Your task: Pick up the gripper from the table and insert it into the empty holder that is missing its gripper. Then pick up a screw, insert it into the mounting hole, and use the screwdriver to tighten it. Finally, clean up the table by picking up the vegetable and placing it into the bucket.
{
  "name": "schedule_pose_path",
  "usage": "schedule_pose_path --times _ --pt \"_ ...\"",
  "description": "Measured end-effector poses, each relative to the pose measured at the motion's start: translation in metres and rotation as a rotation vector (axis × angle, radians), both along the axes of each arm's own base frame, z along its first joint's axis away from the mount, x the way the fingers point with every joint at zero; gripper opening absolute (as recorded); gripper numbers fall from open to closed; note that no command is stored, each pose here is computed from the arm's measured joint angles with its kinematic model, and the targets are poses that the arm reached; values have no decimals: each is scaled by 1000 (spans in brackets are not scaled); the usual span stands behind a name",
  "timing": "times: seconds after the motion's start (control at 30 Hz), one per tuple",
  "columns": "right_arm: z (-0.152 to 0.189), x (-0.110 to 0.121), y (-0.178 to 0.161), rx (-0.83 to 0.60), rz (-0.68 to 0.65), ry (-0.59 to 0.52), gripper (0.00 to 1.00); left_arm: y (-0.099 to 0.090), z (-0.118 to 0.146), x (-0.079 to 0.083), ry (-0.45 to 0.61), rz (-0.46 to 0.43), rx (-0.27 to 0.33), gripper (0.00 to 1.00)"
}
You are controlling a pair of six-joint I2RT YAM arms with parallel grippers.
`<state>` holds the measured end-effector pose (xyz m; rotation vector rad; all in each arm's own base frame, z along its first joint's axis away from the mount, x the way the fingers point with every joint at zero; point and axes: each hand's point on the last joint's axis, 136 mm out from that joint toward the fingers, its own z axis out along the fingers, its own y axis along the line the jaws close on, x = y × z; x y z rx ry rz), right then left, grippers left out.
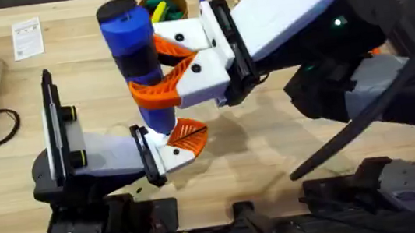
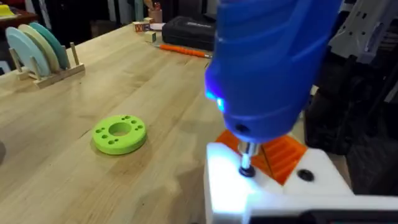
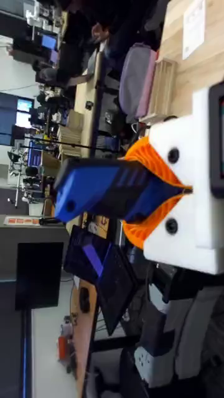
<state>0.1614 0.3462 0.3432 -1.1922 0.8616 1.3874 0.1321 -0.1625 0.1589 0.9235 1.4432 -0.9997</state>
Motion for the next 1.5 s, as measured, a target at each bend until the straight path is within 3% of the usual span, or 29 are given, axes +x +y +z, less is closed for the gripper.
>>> schedule_pose_path --times 0.27,0.6,0.67,0.7,0.73,0.87,0.97,1.1,1.3,1.5 --pt "9 -3 -3 38 0 -41 23 0 0 0 0 0 0 14" --pt "7 2 -1 5 4 14 23 0 0 0 0 0 0 14" --pt "6 15 2 -47 -9 74 23 0 0 0 0 0 0 14" --pt "6 42 5 -150 -52 195 23 0 0 0 0 0 0 14" --pt "7 53 3 -188 -74 236 23 0 0 0 0 0 0 14" --pt "16 89 -12 -298 -178 330 23 0 0 0 0 0 0 14" --pt "14 115 -37 -398 -286 410 23 0 0 0 0 0 0 14" --pt "-14 145 -87 -591 -522 489 23 0 0 0 0 0 0 14" --pt "-74 162 -159 -946 -782 344 23 0 0 0 0 0 0 14" --pt "-120 161 -203 -1287 -766 95 23 0 0 0 0 0 0 14"
